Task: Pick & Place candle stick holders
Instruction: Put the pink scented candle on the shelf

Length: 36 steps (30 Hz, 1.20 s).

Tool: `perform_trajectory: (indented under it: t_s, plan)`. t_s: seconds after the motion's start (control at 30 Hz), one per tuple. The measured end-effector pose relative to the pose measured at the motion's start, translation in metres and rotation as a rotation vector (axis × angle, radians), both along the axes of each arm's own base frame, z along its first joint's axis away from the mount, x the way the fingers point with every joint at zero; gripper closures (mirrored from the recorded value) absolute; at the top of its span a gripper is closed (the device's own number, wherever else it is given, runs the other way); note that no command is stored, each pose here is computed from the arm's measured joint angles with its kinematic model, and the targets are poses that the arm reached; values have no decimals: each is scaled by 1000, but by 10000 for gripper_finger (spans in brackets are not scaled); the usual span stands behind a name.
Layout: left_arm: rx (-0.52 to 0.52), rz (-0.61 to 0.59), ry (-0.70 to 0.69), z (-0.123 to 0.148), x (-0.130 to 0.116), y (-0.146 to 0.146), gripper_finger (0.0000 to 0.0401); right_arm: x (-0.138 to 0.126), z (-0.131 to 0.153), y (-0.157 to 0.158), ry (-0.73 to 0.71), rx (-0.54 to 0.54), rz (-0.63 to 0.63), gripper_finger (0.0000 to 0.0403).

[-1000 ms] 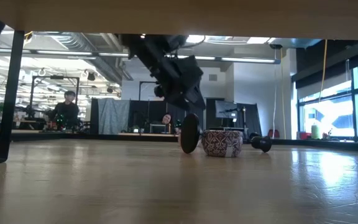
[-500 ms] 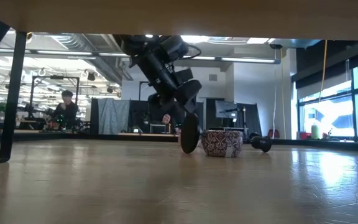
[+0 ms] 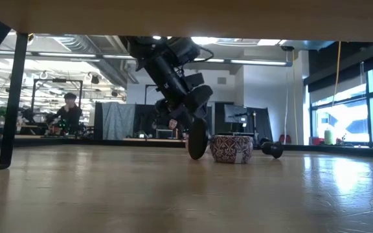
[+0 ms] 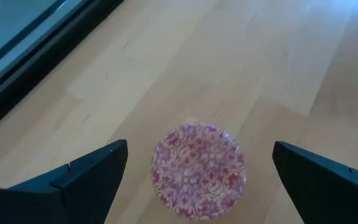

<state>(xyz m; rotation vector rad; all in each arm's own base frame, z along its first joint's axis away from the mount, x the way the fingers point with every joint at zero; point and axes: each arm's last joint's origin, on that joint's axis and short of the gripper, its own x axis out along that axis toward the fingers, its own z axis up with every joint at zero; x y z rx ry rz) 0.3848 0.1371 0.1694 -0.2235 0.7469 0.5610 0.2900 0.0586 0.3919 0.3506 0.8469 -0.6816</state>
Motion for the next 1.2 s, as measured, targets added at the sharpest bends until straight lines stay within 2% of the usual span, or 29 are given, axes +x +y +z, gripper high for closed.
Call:
perform_trajectory:
  t_s: [0.13, 0.43, 0.57, 0.83, 1.0, 1.2]
  plan:
    - [26, 27, 21, -7, 2, -1, 1, 0, 0, 0, 0, 16, 3, 116]
    - [-28, 71, 50, -33, 6, -1, 1, -1, 0, 4, -7, 34, 2, 116]
    - [-78, 23, 32, -36, 8, -2, 1, -1, 0, 5, -6, 36, 5, 116]
    - [-57, -76, -46, -30, 17, -9, 1, -1, 0, 6, -4, 36, 12, 116]
    - [-60, -171, -47, -29, 20, -16, 1, -3, -1, 9, 8, 33, 20, 116]
    - [-57, -193, -45, -29, 21, -22, 1, -3, -1, 10, 10, 33, 23, 116]
